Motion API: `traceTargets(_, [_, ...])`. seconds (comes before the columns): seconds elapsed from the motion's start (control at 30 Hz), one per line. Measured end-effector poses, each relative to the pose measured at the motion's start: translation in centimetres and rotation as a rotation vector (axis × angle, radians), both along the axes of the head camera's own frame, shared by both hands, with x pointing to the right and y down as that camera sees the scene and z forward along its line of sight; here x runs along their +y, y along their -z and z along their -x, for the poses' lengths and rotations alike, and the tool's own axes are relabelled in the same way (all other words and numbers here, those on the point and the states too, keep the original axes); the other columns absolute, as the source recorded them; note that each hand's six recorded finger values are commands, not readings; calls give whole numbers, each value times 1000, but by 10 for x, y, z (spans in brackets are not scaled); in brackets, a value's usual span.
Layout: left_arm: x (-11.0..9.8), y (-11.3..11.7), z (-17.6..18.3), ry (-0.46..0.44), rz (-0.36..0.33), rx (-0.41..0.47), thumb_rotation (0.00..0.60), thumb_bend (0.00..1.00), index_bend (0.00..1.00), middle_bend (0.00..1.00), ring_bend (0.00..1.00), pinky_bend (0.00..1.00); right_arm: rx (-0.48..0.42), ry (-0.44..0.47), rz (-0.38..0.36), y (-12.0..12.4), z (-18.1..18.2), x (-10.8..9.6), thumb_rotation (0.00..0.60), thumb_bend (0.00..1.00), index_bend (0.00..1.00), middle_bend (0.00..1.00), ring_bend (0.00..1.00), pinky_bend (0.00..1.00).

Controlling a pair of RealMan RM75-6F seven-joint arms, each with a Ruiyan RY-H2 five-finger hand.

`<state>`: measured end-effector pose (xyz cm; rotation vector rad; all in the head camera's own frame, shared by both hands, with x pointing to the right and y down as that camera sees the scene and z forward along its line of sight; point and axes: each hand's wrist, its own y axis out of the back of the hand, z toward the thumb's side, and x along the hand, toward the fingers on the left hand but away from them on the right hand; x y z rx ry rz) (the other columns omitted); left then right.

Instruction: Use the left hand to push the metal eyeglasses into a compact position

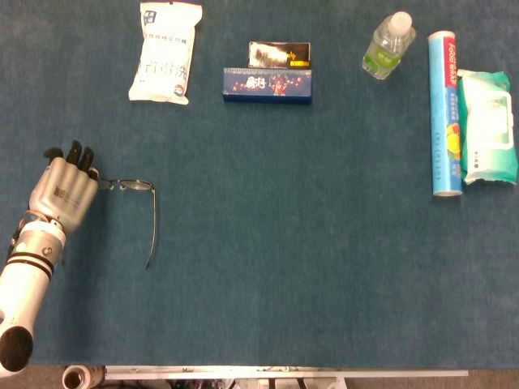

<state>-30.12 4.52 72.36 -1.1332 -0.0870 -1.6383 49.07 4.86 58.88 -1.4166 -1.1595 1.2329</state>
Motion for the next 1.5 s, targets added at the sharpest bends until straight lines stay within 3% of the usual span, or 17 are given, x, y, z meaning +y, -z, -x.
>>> traceTargets(0.3, [-14,27,-2,69,-86,116,600,1000,192,52,41,232,-4,1,-5,2,0,0,600,280,430,351,170,390])
traceTargets(0.6, [-13,55,11,262,-114,331,600,1000,452,40,30,226,-15,0,-28,8,0,1,600,280,430,351,170,390])
traceTargets(0.73, [-5,64,21,337,-93,395,600,1000,496,29,19,215,-19,4,-34,10,1,2,600,280,430,351,170,390])
traceTargets(0.97, [3,53,21,405,-28,465,600,1000,520,20,14,206,-17,1,-34,10,0,1,600,280,430,351,169,390])
traceTargets(1.5, [-8,24,20,630,80,716,600,1000,543,17,1,177,-19,-3,-37,11,-1,1,600,280,430,352,170,390])
